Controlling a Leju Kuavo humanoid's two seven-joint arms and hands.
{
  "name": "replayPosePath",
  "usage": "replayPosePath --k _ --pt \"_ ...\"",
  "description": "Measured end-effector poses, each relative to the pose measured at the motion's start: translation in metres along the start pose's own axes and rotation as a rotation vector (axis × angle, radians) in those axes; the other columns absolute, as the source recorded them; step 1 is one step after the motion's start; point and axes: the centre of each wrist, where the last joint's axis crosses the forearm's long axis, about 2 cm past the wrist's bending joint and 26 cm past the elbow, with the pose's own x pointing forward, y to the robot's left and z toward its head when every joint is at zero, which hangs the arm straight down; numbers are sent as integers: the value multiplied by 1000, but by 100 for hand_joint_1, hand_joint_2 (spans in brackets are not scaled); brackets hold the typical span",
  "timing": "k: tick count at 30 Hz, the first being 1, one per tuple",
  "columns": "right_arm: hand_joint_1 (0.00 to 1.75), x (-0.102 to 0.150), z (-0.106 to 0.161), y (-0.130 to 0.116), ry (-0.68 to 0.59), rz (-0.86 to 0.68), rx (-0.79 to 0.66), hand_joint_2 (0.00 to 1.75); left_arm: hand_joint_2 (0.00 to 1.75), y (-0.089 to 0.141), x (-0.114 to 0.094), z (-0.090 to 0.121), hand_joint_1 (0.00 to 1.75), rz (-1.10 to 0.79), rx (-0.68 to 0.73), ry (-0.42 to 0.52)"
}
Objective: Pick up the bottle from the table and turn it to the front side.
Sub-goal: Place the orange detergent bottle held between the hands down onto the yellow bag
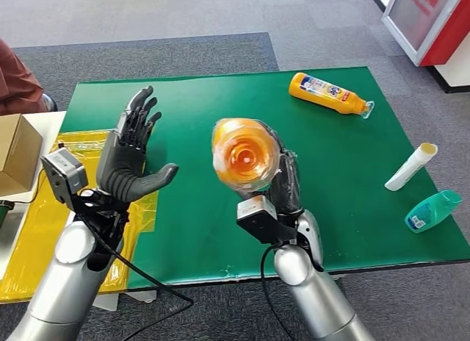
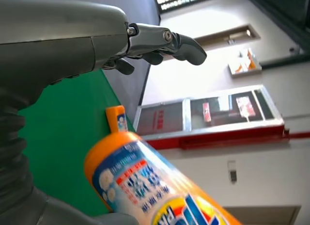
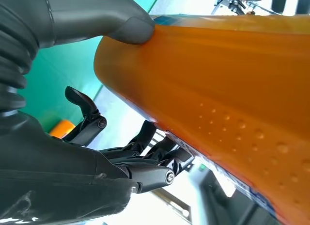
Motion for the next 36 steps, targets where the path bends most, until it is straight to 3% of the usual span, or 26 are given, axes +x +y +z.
replayPosePath --k 15,23,34,36 --pt "175 7 -13 7 -59 77 60 175 175 -28 13 -34 0 -52 -314 9" --pt "175 7 -13 8 -50 123 92 175 175 -30 21 -44 0 -149 -376 7" --pt "175 1 -13 16 -23 195 177 175 175 -34 22 -48 0 -250 -359 20" --pt "175 -2 -14 18 -18 204 195 175 175 -36 22 -48 87 -285 -353 22"
